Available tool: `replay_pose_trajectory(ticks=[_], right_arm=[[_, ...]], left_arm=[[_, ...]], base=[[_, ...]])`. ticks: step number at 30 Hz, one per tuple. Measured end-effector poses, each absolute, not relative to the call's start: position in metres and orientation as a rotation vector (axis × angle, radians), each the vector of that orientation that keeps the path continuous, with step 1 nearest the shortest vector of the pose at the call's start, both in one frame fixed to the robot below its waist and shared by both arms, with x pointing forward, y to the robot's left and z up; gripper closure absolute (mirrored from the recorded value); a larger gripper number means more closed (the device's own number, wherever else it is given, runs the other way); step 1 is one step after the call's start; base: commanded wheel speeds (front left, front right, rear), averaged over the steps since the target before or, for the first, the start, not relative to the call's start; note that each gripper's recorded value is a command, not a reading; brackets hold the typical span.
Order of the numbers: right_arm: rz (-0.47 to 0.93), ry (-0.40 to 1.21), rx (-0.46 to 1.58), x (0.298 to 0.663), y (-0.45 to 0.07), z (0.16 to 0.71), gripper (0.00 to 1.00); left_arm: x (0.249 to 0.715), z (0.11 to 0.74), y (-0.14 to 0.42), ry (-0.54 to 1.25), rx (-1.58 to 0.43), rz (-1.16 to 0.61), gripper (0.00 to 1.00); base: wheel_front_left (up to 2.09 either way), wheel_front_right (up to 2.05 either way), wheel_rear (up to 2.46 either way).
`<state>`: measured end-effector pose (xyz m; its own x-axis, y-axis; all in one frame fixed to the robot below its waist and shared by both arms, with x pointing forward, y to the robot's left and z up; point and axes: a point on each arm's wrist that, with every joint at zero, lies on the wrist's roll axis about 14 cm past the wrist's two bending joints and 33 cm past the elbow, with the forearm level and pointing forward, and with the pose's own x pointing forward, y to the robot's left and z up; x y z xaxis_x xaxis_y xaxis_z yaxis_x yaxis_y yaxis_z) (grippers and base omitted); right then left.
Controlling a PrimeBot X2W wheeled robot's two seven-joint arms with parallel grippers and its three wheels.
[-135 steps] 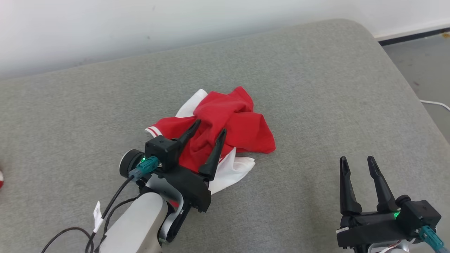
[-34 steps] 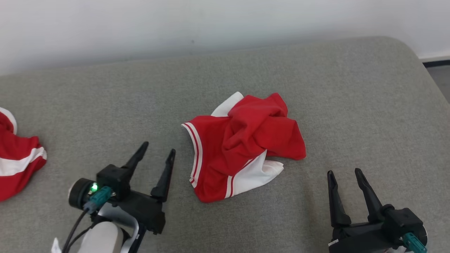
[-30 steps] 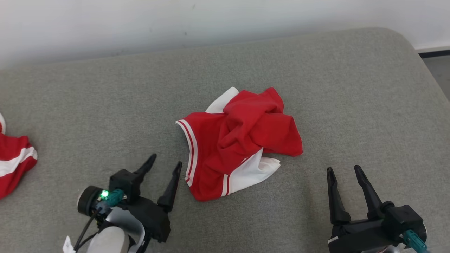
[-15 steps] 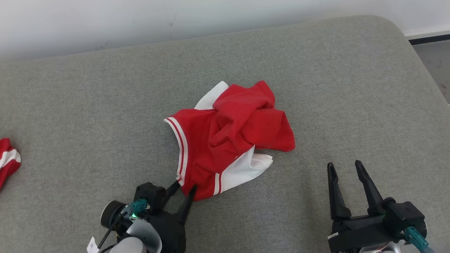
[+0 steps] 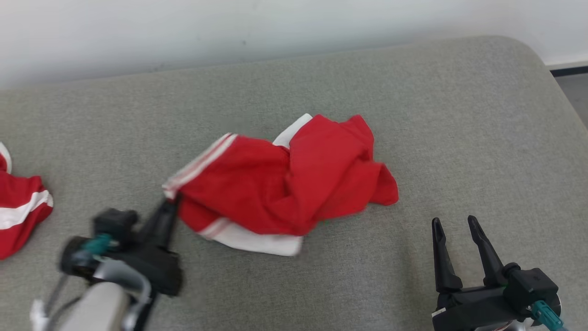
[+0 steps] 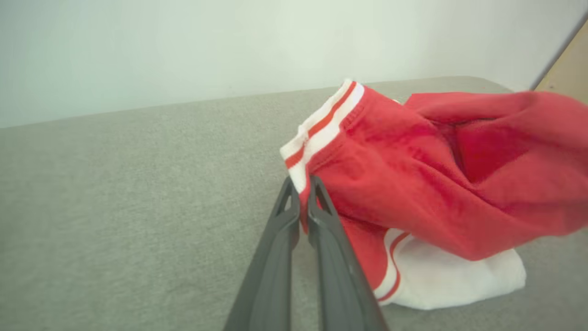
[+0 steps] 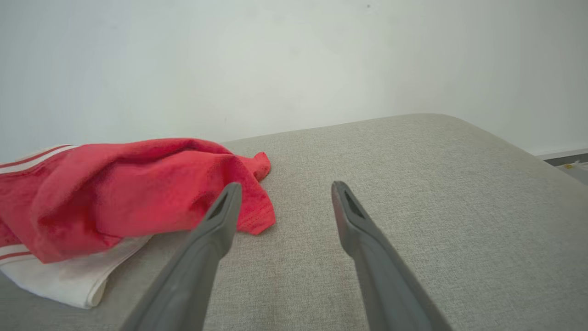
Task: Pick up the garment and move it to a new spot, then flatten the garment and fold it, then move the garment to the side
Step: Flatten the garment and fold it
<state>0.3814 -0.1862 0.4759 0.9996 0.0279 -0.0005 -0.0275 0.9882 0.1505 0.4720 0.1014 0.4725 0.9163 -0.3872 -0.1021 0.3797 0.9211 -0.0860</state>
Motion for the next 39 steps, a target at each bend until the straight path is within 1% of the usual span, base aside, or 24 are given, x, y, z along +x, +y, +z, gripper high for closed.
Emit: replay_pose_trajectory(ticks=[7, 11, 12, 13, 14, 17, 23, 30, 34, 39], right_arm=[[0.041, -0.003, 0.159, 0.381, -0.182, 0.478, 0.0], [0.029, -0.002, 0.157, 0.378, -0.186, 0.478, 0.0], [0.027, -0.002, 0.157, 0.377, -0.186, 0.478, 0.0], [0.025, -0.003, 0.157, 0.377, -0.187, 0.479, 0.0], [0.024, -0.004, 0.157, 0.376, -0.187, 0.479, 0.0], [0.022, -0.007, 0.157, 0.375, -0.188, 0.48, 0.0], [0.038, -0.025, 0.152, 0.373, -0.183, 0.486, 0.0], [0.083, -0.034, 0.15, 0.374, -0.169, 0.49, 0.0], [0.107, -0.042, 0.148, 0.376, -0.161, 0.493, 0.0], [0.129, -0.042, 0.149, 0.378, -0.154, 0.493, 0.0]], left_arm=[[0.481, 0.503, 0.176, 0.062, 0.009, -0.227, 1.0], [0.478, 0.503, 0.19, 0.073, 0.003, -0.185, 1.0], [0.477, 0.502, 0.19, 0.076, 0.0, -0.185, 0.77], [0.475, 0.502, 0.19, 0.077, 0.0, -0.18, 0.02], [0.474, 0.502, 0.191, 0.076, -0.004, -0.176, 0.0], [0.471, 0.504, 0.189, 0.063, -0.015, -0.174, 0.0], [0.456, 0.523, 0.19, -0.048, -0.051, -0.137, 0.0], [0.425, 0.531, 0.205, -0.11, -0.06, -0.058, 0.0], [0.408, 0.556, 0.216, -0.2, -0.067, -0.003, 0.0], [0.386, 0.557, 0.229, -0.221, -0.062, 0.066, 0.0]], base=[[0.0, 0.0, 0.0], [0.0, 0.0, 0.0], [0.0, 0.0, 0.0], [0.0, 0.0, 0.0], [0.0, 0.0, 0.0], [0.0, 0.0, 0.0], [0.0, 0.0, 0.0], [0.0, 0.0, 0.0], [0.0, 0.0, 0.0], [0.0, 0.0, 0.0]])
